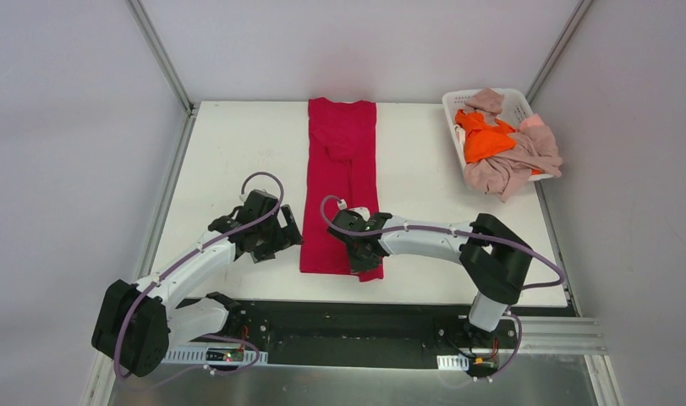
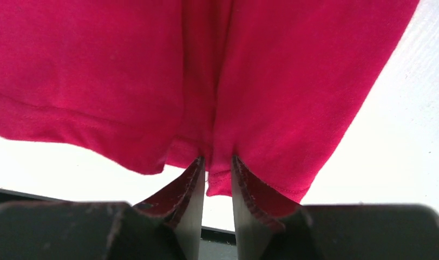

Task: Fold and stack the t-shirts
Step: Grab the bottom of the folded rectangular tshirt with both arms

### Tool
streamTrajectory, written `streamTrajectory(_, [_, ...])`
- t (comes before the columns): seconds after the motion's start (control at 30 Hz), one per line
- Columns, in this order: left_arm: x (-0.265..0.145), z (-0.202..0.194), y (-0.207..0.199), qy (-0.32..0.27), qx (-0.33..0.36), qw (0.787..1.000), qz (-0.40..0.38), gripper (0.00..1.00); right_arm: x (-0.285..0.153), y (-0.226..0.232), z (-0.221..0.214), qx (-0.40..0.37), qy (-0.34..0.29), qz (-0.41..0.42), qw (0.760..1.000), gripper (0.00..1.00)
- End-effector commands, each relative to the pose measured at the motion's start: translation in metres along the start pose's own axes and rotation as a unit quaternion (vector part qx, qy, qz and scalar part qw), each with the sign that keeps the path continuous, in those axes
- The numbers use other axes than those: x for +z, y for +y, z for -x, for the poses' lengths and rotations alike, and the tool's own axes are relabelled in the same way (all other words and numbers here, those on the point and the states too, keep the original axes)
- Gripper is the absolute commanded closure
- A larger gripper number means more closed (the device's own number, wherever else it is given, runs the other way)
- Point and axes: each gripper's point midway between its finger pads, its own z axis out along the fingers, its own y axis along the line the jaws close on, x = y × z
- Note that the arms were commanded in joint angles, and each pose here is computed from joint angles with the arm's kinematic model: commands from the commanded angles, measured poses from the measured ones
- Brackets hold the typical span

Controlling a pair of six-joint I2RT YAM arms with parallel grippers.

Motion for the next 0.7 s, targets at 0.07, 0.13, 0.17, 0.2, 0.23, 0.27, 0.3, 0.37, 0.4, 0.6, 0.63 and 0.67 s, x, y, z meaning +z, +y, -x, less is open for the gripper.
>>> streamTrajectory(0.07, [0.002,-0.003,-0.001,0.001,-0.006,1.000,-0.009,0.07,0.002,-0.007,-0.004,0.004,0.001,-0.030,1.000,0.78])
streamTrajectory(0.13, [0.004,-0.003,-0.001,0.002,-0.007,1.000,-0.009,0.07,0.002,-0.007,-0.003,0.005,-0.001,-0.030,1.000,0.85])
streamTrajectory(0.17, [0.004,-0.003,-0.002,0.004,-0.007,1.000,-0.009,0.07,0.001,-0.006,-0.002,0.007,-0.003,-0.028,1.000,0.87])
streamTrajectory(0.2, [0.005,-0.003,-0.002,0.005,-0.007,1.000,-0.010,0.08,0.000,-0.004,-0.001,0.009,-0.005,-0.023,1.000,0.90])
streamTrajectory(0.23, [0.005,-0.004,-0.003,0.006,-0.006,1.000,-0.011,0.08,-0.001,-0.003,-0.001,0.010,-0.007,-0.020,1.000,0.91])
streamTrajectory(0.27, [0.005,-0.004,-0.003,0.006,-0.006,1.000,-0.012,0.08,-0.003,-0.002,0.000,0.010,-0.009,-0.017,1.000,0.94])
streamTrajectory(0.3, [0.005,-0.003,-0.003,0.006,-0.006,1.000,-0.012,0.08,-0.005,-0.001,0.001,0.014,-0.012,-0.015,1.000,0.96])
streamTrajectory(0.37, [0.006,-0.004,-0.004,0.008,-0.005,1.000,-0.013,0.08,-0.011,0.000,0.003,0.015,-0.016,-0.008,1.000,0.96])
streamTrajectory(0.4, [0.007,-0.004,-0.004,0.009,-0.005,1.000,-0.014,0.08,-0.014,0.001,0.003,0.016,-0.017,-0.004,1.000,0.96])
streamTrajectory(0.6, [0.010,-0.006,-0.008,0.018,-0.002,1.000,-0.022,0.09,-0.031,0.007,0.006,0.023,-0.023,0.025,0.999,0.97])
streamTrajectory(0.63, [0.011,-0.007,-0.008,0.019,-0.002,1.000,-0.022,0.09,-0.033,0.008,0.007,0.026,-0.026,0.029,0.999,0.97])
streamTrajectory(0.67, [0.011,-0.007,-0.009,0.020,-0.001,0.999,-0.024,0.09,-0.034,0.010,0.008,0.030,-0.029,0.033,0.999,1.00])
